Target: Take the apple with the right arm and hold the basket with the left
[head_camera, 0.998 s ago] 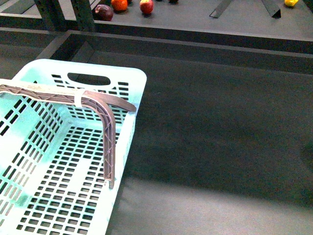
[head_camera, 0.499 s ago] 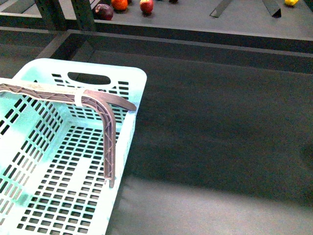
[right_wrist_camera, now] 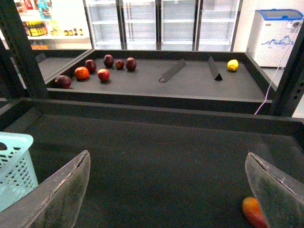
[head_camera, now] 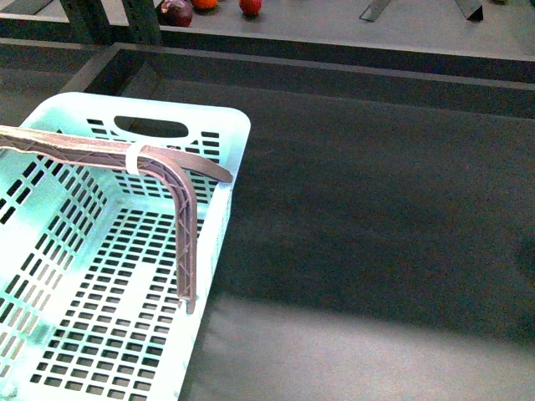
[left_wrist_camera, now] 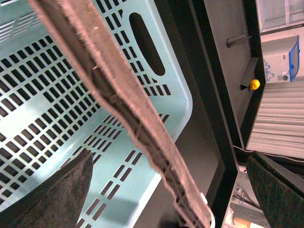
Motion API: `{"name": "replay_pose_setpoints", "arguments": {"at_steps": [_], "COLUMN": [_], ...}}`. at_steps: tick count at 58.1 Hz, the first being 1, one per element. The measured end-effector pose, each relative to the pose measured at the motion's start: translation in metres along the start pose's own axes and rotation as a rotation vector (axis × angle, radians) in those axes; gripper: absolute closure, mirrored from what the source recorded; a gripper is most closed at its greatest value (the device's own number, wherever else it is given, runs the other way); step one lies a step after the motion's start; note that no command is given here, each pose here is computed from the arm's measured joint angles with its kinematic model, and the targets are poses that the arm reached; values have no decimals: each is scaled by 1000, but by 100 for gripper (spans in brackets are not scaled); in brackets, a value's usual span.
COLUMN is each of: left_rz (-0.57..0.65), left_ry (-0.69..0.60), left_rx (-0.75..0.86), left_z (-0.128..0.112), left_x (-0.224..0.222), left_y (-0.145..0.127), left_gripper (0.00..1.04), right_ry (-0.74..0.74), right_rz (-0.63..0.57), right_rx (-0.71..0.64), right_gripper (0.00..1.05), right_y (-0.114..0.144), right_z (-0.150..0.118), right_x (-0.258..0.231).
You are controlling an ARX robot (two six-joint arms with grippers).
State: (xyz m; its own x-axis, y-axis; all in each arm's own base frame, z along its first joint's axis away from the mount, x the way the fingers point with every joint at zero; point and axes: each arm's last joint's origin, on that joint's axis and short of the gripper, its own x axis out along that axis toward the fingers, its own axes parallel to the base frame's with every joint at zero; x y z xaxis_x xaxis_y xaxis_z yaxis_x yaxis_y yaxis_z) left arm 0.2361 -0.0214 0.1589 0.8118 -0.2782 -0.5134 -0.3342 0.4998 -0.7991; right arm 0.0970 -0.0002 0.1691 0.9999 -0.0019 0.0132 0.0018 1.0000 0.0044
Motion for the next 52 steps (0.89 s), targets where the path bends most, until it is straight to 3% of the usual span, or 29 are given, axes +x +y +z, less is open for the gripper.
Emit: {"name": "replay_pose_setpoints", "arguments": {"at_steps": [16, 44, 52], "left_rz": [40, 59, 29], "left_ry": [13, 7, 20], "left_rx": [-62, -145, -127], "left_z": [17, 23, 22], "left_x": [48, 63, 56], "left_y": [-8, -9, -18], "left_gripper": [8, 91, 98], "right_ry": [0, 0, 0], "right_rz": [0, 0, 0], "right_rx": [0, 0, 0], "right_gripper": [9, 9, 9], "right_y": [0, 0, 0], "right_z": [0, 0, 0], "right_x": [0, 0, 0]}}
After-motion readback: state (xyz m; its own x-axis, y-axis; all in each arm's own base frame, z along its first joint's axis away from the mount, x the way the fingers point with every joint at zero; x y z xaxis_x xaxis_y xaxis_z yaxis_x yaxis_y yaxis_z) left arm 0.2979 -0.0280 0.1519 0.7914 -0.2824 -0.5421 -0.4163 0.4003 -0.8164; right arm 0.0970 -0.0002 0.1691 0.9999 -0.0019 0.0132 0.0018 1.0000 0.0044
